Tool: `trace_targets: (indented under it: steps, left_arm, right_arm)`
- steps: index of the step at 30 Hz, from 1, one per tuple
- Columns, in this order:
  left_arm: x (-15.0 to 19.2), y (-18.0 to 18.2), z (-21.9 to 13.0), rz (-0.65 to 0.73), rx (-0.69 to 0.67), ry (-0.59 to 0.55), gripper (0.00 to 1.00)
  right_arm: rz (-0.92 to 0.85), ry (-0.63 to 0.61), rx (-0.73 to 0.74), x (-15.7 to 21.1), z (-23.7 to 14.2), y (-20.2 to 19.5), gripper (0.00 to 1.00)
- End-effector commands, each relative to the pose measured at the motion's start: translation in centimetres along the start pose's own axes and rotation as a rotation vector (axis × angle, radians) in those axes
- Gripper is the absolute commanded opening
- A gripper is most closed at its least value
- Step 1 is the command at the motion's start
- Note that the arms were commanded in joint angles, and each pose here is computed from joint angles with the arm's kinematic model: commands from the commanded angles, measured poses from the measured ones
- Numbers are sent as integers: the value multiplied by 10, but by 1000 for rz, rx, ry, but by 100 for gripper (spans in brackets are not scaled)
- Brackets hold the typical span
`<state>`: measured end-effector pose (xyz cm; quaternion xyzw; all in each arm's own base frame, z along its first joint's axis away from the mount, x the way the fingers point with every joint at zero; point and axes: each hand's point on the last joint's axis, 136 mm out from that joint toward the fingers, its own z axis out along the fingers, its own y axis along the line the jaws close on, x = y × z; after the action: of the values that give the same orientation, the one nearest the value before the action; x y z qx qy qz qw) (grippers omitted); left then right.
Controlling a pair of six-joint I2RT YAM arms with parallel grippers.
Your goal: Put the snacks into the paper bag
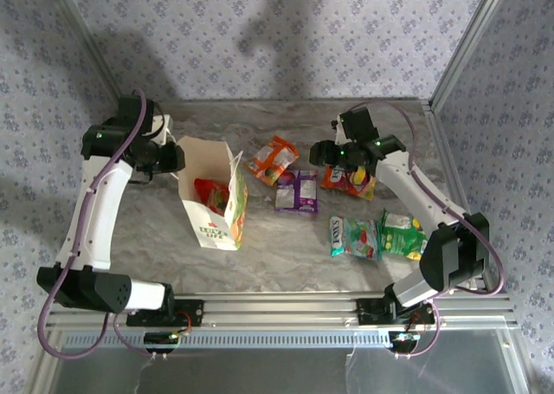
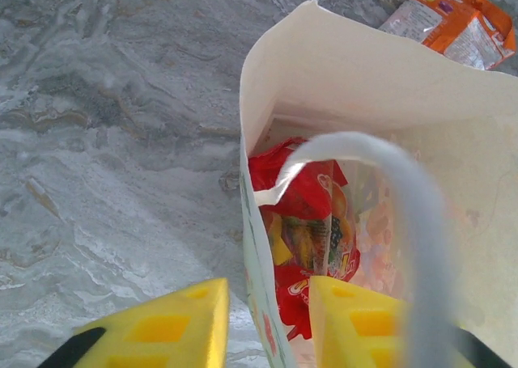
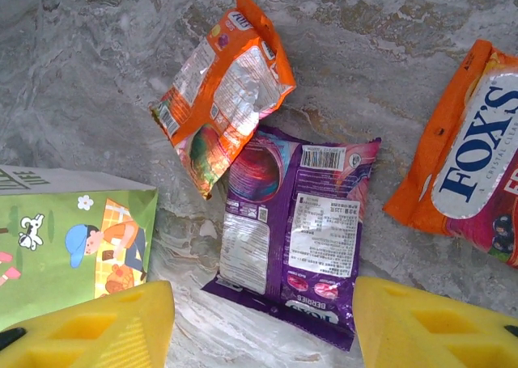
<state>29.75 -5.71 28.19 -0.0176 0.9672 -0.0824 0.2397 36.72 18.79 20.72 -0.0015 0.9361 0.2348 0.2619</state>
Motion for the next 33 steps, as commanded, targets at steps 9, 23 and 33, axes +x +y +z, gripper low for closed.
trace_targets:
  steps: [9,23,33]
  left_arm:
    - [-6,-5,-6,54,31,9,11]
    - [0,-1,-5,65,13,28,0]
    - [1,1,-4,66,5,34,0]
  right_arm:
    - [-5,-7,15,-23,8,-3,62]
    - [9,31,0,-36,36,-2,62]
    - [8,43,-8,-51,53,-1,62]
